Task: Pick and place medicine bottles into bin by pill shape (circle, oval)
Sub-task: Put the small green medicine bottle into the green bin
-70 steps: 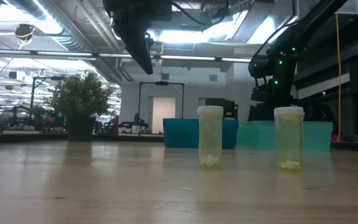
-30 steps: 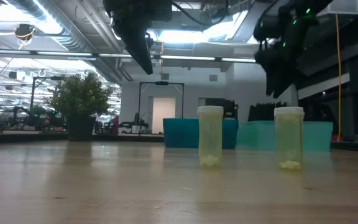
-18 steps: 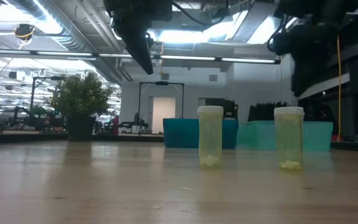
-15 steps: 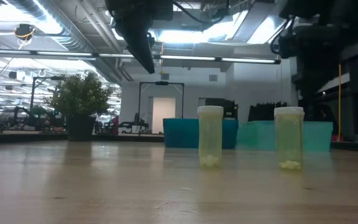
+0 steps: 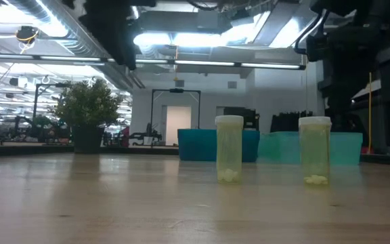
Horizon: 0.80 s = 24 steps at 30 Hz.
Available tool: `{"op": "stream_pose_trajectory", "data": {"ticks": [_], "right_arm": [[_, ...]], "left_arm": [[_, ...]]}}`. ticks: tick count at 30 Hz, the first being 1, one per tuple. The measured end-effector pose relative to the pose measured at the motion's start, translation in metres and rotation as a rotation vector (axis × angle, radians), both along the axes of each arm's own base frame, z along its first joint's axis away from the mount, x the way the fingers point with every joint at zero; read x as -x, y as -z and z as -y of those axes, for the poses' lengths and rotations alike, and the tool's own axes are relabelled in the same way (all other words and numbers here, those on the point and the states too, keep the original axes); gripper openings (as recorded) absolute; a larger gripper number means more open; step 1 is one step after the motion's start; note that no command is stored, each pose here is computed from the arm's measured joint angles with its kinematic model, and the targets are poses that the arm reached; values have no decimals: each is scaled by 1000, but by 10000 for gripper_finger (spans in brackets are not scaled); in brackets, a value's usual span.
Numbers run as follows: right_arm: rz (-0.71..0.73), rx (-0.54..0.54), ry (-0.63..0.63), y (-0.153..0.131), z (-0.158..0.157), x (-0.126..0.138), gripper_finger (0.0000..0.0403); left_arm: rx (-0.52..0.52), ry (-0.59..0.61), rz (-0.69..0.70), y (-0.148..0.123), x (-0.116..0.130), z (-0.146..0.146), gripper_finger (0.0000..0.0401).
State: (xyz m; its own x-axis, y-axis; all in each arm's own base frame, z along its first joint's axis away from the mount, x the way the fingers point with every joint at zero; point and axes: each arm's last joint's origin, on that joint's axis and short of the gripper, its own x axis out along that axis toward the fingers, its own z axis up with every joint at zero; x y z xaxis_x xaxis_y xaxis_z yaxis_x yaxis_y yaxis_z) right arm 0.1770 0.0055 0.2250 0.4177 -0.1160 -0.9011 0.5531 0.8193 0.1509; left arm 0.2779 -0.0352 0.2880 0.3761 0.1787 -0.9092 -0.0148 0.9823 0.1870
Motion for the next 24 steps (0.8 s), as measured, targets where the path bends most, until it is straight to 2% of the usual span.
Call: {"op": "stream_pose_trajectory", "data": {"ticks": [4, 9, 16, 18, 24], "right_arm": [[4, 0, 0, 0, 0, 0, 184], [5, -1, 1, 0, 0, -1, 184], [32, -3, 3, -1, 0, -3, 184], [38, -4, 3, -2, 0, -3, 184], [43, -4, 3, -2, 0, -4, 184]], "left_arm": [[25, -38, 137, 5, 32, -4, 234], [16, -132, 338, 32, 77, -14, 234], [-78, -296, 765, 66, 118, -33, 234], [-74, -309, 827, 77, 128, -37, 234], [-35, -319, 894, 106, 149, -45, 234]]}}
